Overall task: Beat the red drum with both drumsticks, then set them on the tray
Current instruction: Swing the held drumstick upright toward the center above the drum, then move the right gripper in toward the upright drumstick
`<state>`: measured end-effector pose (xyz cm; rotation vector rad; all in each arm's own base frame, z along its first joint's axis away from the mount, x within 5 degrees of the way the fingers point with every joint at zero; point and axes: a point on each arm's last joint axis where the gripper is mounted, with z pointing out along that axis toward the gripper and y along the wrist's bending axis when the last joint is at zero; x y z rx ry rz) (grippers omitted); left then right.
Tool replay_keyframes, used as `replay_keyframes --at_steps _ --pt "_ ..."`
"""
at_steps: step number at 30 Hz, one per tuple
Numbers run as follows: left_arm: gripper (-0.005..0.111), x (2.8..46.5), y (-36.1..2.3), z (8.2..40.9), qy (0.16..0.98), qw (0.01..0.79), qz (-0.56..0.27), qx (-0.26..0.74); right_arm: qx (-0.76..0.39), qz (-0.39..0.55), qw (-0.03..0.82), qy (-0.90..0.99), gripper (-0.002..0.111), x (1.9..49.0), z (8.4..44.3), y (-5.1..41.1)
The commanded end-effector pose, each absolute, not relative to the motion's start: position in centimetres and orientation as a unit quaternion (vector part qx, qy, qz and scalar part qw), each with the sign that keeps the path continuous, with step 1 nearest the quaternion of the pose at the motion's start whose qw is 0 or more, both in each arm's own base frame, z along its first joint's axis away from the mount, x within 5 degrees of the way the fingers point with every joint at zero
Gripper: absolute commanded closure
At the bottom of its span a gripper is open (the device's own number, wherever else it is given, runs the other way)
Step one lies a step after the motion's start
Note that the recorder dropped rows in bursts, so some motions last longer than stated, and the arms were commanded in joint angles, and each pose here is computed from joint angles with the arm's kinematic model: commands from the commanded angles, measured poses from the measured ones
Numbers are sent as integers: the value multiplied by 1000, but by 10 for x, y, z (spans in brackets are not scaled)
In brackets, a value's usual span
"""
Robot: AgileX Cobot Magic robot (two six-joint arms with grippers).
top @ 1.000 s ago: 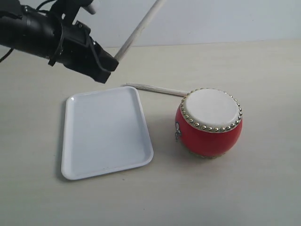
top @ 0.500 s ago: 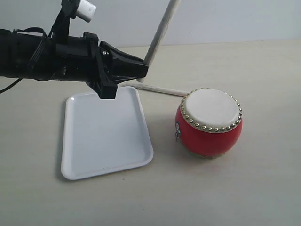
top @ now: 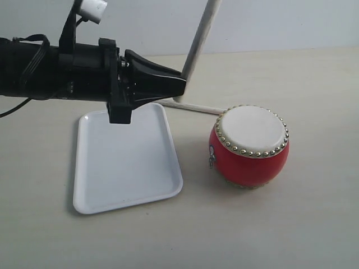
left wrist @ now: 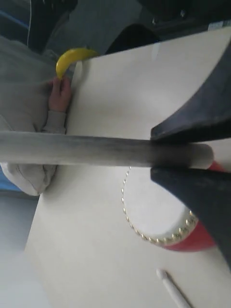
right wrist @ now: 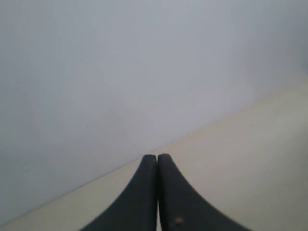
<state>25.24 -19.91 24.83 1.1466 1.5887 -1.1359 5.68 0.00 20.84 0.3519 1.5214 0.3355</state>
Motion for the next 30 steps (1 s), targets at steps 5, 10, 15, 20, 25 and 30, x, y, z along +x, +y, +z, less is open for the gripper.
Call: replay_keyframes --at_steps 5,10,15,20,25,30 --pt "107 236 -202 259 580 400 -539 462 103 226 680 690 108 55 209 12" --pt "107 224 -215 259 573 375 -557 469 29 254 709 657 108 53 254 17" --pt "107 214 -225 259 569 356 -570 475 -28 224 691 687 108 76 287 28" --pt "107 214 -225 259 574 350 -573 469 -110 177 640 740 108 119 301 52" --pt "107 220 -223 255 596 360 -550 462 -193 111 596 772 108 175 306 76" --pt "107 235 -211 253 622 377 -526 441 -324 106 504 794 108 227 304 103"
